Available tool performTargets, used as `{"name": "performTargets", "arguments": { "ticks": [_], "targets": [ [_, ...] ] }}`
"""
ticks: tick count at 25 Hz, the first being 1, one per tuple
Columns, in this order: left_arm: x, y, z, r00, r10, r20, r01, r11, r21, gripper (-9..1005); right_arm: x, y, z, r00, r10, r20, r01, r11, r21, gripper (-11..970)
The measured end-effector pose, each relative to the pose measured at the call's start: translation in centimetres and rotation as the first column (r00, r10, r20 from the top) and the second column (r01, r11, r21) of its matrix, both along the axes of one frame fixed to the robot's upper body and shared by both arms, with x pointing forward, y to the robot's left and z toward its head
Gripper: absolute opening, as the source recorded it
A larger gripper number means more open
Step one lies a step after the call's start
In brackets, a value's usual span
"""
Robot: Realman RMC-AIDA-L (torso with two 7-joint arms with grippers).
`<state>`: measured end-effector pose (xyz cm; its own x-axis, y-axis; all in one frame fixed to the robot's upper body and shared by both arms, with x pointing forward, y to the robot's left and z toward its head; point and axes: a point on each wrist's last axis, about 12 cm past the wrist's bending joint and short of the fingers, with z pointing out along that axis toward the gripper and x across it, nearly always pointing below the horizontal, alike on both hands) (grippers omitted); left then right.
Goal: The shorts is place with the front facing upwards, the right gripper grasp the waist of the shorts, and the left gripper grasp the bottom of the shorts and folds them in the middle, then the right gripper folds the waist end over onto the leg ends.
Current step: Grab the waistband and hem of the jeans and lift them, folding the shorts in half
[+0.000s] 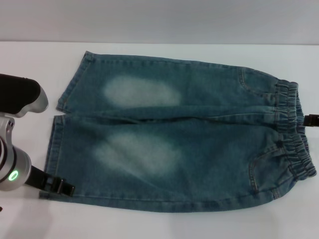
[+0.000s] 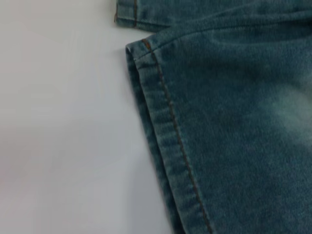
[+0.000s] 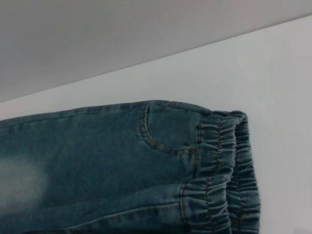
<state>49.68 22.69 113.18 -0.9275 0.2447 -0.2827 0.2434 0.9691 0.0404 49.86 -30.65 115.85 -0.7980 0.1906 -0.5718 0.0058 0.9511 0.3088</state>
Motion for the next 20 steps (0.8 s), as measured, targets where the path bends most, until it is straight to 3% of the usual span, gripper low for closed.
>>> {"name": "performTargets", "arguments": {
  "ticks": [8,20],
  "targets": [
    [0.17,0.16,-0.81,0.999,0.014,-0.041,-0.013,1.000,0.018,700,0.03,0.00,0.06,1.000,0.002,0.001,-0.002,1.000,-0.002,794],
    [0.70,-0.22,-0.53,0.998,-0.004,-0.064,0.007,0.999,0.039,688,-0.12,0.06,0.00,1.000,0.014,-0.003,-0.014,1.000,0.002,793]
  ]
}}
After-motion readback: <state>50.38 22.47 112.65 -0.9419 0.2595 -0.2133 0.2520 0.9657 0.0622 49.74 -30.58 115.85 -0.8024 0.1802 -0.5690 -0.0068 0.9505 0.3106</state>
